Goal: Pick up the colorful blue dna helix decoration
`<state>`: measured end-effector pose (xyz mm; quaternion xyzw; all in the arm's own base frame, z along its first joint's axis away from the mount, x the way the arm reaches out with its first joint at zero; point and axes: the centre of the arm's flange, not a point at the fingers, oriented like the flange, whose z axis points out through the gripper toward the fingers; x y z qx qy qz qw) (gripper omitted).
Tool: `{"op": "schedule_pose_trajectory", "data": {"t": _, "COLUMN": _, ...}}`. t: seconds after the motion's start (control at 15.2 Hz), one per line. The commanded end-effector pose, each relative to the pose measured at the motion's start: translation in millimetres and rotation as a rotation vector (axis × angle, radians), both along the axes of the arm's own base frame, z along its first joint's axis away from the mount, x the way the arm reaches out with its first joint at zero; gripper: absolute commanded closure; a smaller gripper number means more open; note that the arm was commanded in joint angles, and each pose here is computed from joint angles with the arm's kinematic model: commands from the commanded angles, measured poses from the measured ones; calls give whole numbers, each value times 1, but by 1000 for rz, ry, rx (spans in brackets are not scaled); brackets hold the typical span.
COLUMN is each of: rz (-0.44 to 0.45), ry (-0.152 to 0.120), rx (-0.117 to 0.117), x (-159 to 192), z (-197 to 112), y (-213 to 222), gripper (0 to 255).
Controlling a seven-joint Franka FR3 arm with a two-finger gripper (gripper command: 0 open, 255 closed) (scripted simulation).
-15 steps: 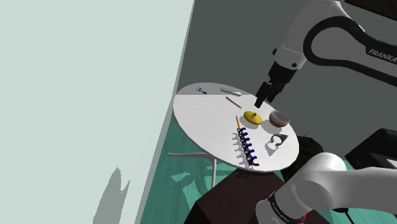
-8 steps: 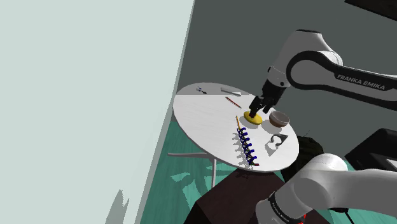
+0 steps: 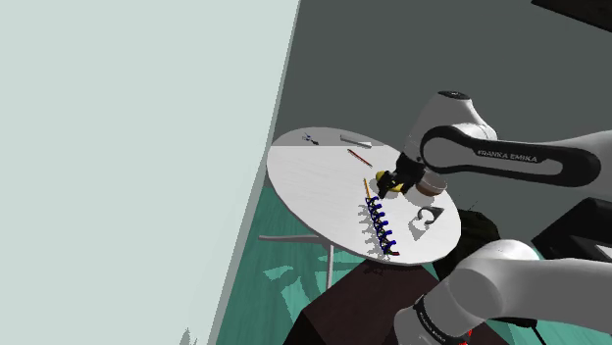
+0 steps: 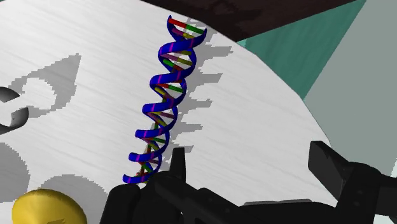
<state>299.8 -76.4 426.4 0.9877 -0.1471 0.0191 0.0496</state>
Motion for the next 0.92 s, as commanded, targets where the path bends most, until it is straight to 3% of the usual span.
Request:
{"op": "schedule_pose_trajectory", "data": {"t": 0.0, "rz": -38, "ry": -10, "rx": -7, "x": 1, "z": -22, "y": -15, "gripper": 0}}
{"op": "schedule_pose_trajectory", "data": {"t": 0.86, "rz": -276, "ry": -49, "rx": -47, "x": -10, "z": -163, "y": -96, "gripper": 0}}
